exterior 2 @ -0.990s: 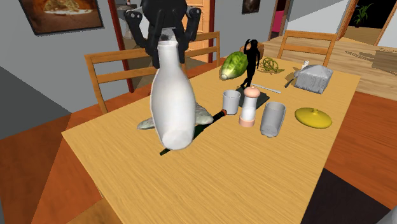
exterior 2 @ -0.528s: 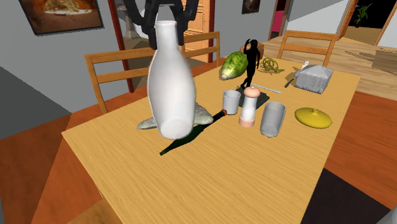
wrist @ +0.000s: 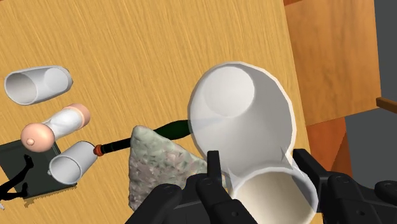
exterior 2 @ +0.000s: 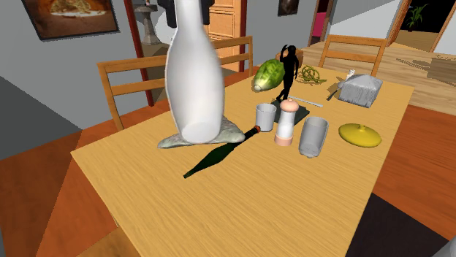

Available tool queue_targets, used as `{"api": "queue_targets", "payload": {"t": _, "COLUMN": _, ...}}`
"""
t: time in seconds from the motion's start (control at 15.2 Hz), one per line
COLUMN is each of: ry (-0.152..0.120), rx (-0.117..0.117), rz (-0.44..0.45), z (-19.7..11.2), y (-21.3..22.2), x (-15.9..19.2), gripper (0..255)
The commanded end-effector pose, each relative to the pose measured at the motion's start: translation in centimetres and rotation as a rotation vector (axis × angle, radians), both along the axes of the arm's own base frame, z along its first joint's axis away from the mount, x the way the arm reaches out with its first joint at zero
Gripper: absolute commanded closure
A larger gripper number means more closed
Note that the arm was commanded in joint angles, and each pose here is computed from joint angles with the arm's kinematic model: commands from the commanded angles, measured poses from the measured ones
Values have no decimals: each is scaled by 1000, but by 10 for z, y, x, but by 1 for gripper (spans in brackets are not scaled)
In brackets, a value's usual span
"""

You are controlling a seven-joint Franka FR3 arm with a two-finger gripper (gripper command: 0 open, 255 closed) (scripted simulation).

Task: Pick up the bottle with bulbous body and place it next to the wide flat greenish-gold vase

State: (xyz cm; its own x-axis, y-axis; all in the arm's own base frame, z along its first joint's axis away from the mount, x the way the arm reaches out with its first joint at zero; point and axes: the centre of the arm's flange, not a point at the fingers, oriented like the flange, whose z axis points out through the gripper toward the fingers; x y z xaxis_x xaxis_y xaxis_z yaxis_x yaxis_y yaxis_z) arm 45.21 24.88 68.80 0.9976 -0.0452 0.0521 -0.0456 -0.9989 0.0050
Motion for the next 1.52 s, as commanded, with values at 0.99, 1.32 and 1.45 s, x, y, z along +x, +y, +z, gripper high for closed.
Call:
{"api": "queue_targets", "payload": {"t": 0.99, "ry": 0, "rx": 0, "rz": 0, "z": 43, "y": -63, "x": 9, "gripper": 255}}
{"api": "queue_targets", "payload": {"t": 1.32, "ry": 0, "rx": 0, "rz": 0, "z": 26, "y": -127, "x": 18, "gripper": 255}}
{"api": "queue_targets", "payload": {"t": 1.45, "ry": 0, "rx": 0, "rz": 0, "z": 20, "y": -152, "x": 22, "gripper": 255}}
